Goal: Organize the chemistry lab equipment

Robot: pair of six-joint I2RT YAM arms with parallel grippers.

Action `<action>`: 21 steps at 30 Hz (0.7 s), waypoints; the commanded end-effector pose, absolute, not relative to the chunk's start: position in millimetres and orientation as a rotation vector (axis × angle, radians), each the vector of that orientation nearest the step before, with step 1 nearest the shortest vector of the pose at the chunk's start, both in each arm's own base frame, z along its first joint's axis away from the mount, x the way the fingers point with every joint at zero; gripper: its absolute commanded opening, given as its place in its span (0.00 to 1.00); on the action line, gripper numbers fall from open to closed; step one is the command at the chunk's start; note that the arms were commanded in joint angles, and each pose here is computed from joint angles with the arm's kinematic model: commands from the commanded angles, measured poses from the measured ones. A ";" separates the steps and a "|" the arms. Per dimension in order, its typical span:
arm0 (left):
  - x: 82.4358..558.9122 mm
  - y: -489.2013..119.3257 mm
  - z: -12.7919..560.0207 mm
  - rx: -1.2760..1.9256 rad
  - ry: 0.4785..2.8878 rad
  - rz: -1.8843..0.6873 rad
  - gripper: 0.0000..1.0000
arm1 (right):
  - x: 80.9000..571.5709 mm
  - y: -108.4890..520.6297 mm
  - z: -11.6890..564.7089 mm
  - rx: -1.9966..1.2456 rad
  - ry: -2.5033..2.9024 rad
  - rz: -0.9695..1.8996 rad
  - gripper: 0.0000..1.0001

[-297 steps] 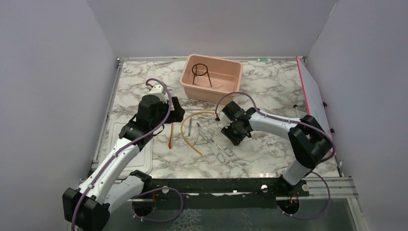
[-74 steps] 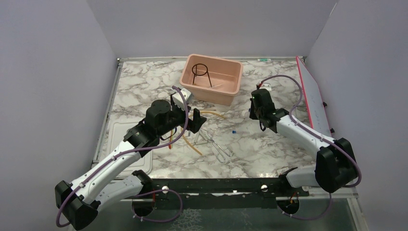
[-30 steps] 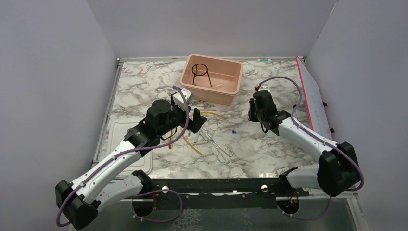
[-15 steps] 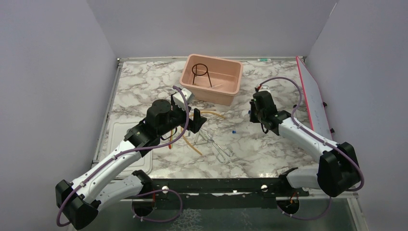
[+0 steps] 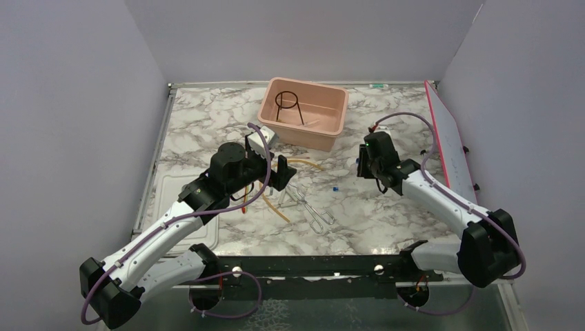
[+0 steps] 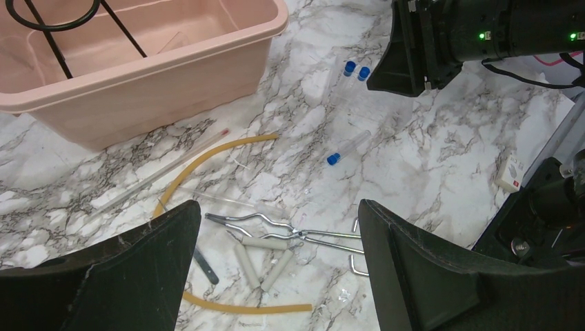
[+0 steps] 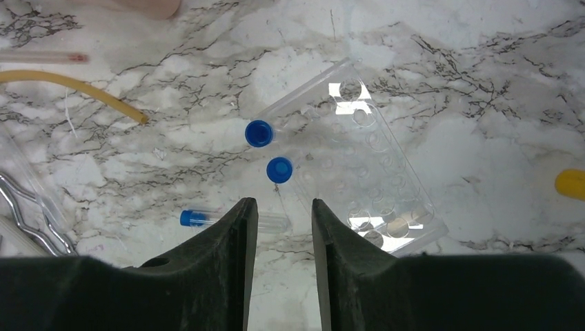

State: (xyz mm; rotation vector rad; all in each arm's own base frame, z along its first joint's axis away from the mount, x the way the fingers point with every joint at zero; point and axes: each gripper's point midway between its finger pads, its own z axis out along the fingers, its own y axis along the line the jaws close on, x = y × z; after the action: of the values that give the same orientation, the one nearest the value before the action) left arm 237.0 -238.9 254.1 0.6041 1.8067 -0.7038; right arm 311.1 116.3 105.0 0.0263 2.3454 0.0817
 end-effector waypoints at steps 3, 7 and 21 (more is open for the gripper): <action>237.2 -241.1 259.5 0.597 1.786 -0.720 0.87 | 299.0 125.1 130.7 0.059 2.329 0.210 0.39; 237.2 -240.6 260.8 0.594 1.783 -0.719 0.87 | 282.7 137.4 124.6 0.021 2.362 0.322 0.40; 238.9 -238.5 260.9 0.582 1.783 -0.706 0.87 | 262.1 174.7 66.9 -0.299 2.494 0.214 0.52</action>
State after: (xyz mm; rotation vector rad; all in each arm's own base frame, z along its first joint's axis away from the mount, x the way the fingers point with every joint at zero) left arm 236.9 -239.0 254.1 0.6006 1.8083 -0.7060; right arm 251.5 162.8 67.9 -0.1715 2.5141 0.2923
